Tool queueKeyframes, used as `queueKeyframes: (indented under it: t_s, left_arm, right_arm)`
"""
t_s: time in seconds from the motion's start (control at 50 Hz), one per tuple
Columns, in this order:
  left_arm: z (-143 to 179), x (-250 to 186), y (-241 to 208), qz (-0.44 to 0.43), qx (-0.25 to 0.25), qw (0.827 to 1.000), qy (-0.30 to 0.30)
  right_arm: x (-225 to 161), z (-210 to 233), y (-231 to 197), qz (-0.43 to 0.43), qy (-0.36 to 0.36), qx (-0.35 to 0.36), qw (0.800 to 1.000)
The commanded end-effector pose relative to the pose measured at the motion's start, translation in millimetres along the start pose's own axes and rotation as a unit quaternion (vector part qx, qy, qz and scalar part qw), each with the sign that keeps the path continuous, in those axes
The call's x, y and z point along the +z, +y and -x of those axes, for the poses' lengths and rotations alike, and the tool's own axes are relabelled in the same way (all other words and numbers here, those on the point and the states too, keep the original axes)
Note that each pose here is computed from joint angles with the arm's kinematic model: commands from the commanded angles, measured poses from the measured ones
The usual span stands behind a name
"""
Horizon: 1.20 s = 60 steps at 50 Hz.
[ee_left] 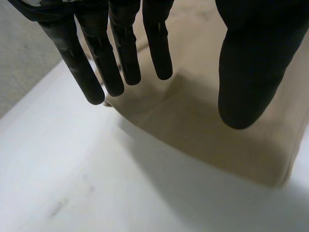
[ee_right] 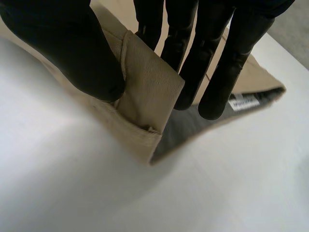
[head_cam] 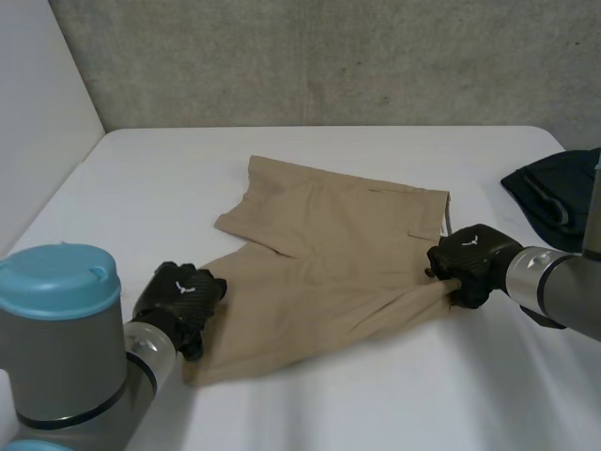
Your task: Fold the laundry.
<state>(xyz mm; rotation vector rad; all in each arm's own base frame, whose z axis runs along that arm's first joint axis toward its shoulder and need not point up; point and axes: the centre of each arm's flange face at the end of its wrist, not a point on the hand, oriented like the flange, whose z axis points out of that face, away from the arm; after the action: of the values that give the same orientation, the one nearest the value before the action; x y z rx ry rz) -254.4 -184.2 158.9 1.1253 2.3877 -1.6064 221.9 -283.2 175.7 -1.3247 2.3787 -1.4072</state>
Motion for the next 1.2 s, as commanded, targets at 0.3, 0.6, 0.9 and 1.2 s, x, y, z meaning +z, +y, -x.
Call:
queueKeyframes:
  t_s: [0.3, 0.6, 0.9, 1.2]
  left_arm:
    - [-6, -19, -2, -0.002, -0.047, 0.999, 0.016]
    - [-30, -20, 1, 0.004, -0.094, 0.994, 0.052]
    - [-44, 2, 17, 0.034, -0.092, 0.993, 0.059]
    - [-7, -32, -26, -0.039, -0.054, 0.998, -0.009]
  right_arm:
    - [15, -4, 11, 0.007, 0.027, 0.017, 0.999]
    - [15, -4, 11, 0.006, 0.029, 0.017, 0.999]
    - [16, -4, 14, 0.007, 0.029, 0.019, 0.999]
    - [-48, 14, 3, 0.021, 0.010, -0.062, 0.998]
